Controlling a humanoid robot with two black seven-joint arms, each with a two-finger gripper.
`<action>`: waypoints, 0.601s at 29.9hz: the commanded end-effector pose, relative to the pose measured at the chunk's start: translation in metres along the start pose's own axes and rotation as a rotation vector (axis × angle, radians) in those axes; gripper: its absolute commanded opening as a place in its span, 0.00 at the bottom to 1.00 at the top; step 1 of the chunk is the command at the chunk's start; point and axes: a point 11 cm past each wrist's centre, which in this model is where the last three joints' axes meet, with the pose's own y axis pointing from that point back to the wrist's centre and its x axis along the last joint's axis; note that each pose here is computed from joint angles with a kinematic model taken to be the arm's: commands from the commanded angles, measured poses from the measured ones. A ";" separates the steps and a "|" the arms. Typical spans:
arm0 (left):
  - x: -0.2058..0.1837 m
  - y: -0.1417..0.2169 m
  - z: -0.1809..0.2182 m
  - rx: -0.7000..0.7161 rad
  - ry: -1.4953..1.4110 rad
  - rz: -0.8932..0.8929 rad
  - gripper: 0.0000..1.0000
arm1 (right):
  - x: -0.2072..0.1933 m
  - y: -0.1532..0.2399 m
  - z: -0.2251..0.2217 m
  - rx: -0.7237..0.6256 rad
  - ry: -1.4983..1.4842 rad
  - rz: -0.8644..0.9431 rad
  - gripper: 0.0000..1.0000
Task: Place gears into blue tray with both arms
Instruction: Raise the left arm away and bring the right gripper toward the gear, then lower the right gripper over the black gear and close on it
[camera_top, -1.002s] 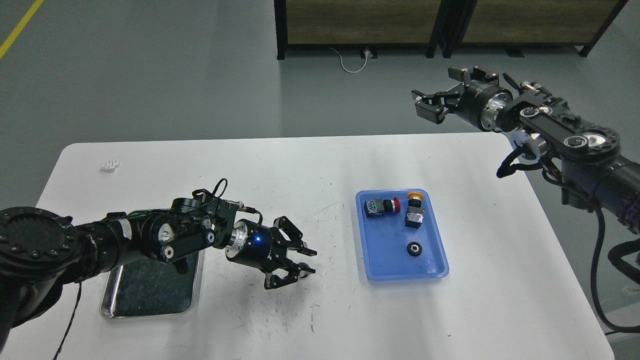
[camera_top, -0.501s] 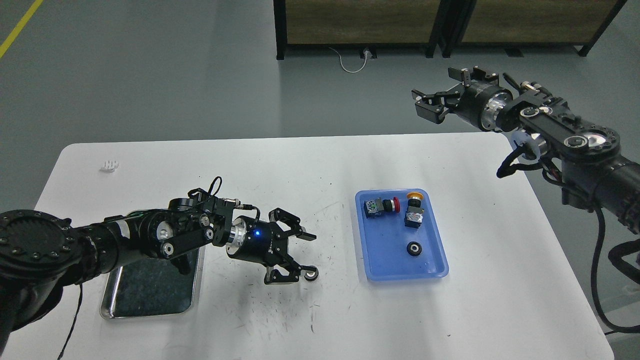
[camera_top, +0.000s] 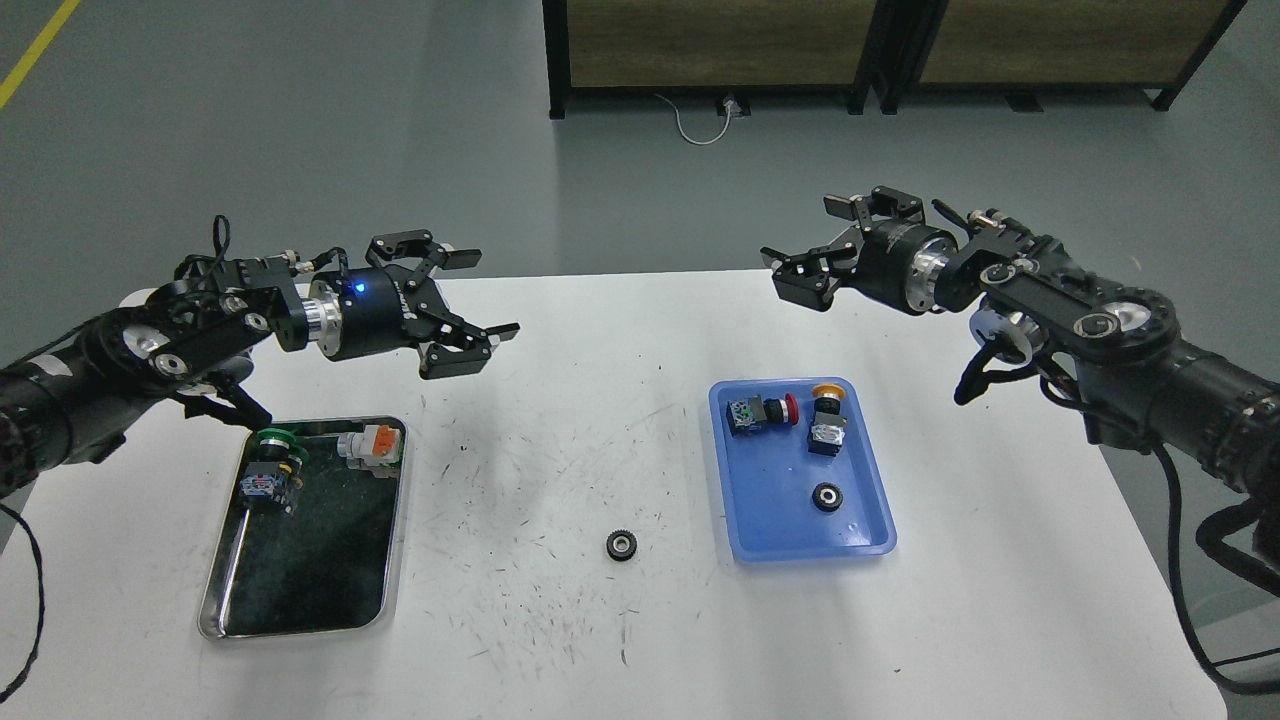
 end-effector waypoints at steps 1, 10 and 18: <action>0.051 0.050 -0.006 -0.005 0.025 0.150 0.97 | -0.032 -0.009 0.002 -0.009 0.023 -0.095 0.98; 0.125 0.146 -0.005 -0.035 0.046 0.411 0.98 | -0.122 -0.025 0.005 -0.039 0.093 -0.348 0.98; 0.146 0.178 0.000 -0.023 0.029 0.484 0.98 | -0.200 -0.033 0.016 -0.079 0.160 -0.533 0.98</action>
